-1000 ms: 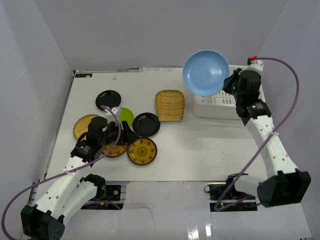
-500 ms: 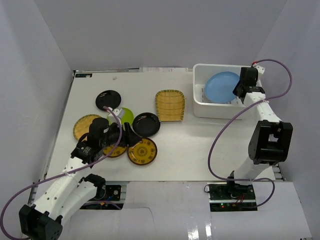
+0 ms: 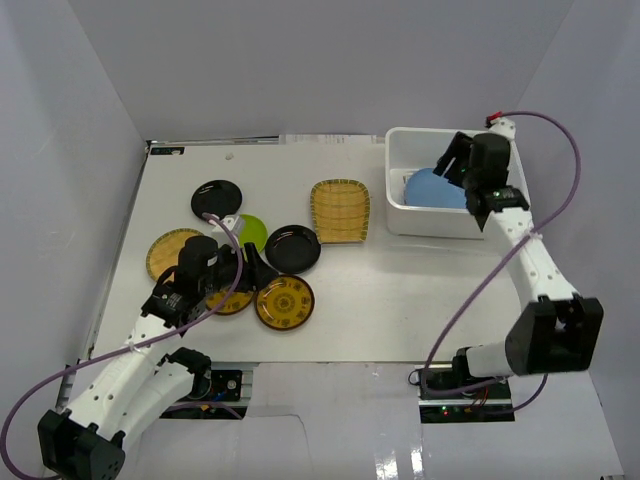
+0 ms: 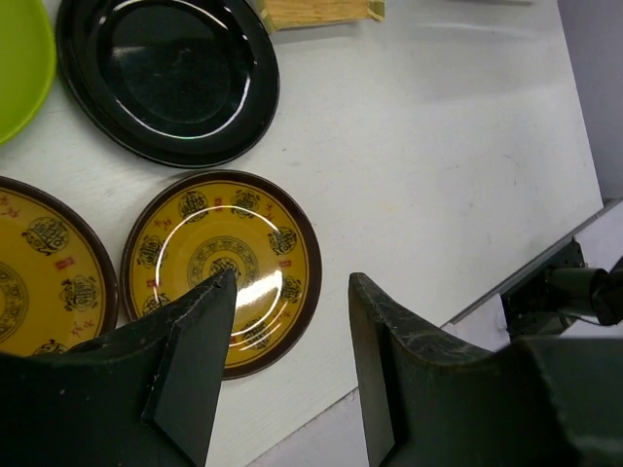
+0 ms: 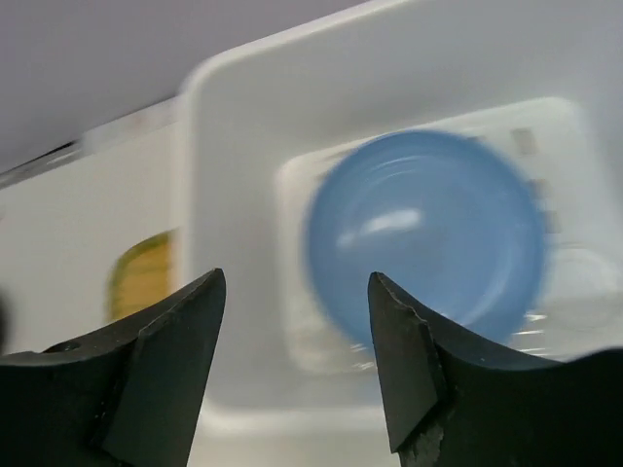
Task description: Place the plates into the plastic bin on the countertop
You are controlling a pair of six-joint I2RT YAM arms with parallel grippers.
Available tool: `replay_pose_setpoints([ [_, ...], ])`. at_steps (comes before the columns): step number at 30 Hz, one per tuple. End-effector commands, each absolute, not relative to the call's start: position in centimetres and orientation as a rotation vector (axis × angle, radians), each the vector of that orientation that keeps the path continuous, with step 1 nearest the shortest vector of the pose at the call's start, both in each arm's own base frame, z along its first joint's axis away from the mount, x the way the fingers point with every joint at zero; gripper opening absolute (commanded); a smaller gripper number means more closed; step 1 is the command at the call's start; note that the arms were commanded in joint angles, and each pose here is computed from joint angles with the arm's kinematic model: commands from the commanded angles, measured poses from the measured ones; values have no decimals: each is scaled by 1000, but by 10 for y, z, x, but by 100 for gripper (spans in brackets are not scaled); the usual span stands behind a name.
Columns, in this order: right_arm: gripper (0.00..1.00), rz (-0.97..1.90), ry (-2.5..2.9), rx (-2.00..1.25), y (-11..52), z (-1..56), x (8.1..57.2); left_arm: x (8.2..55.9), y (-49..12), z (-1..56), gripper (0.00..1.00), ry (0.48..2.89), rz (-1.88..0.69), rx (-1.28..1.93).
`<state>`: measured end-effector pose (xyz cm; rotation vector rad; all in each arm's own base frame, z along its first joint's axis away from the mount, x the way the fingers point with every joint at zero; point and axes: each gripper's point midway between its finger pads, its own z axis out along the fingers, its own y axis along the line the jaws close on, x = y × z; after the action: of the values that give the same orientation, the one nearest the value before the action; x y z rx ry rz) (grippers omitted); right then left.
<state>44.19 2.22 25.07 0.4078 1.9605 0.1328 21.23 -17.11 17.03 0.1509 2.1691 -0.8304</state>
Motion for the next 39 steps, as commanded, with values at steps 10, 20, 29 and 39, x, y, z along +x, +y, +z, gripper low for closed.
replay_pose_setpoints([
  [10, 66, 1000, 2158, -213, 335, 128, 234, 230, -143, 176, 60, 2146, -666, -81],
  [20, 55, 1130, 2339, -193, 374, 53, 202, 216, -141, 115, 67, 2275, -711, -373],
  [29, 8, 1176, 2306, -124, 363, 59, 195, 221, -143, 126, 67, 2246, -720, -341],
  [39, 8, 954, 1871, -35, 253, 229, 269, 248, -154, 217, 73, 2055, -732, -106],
])
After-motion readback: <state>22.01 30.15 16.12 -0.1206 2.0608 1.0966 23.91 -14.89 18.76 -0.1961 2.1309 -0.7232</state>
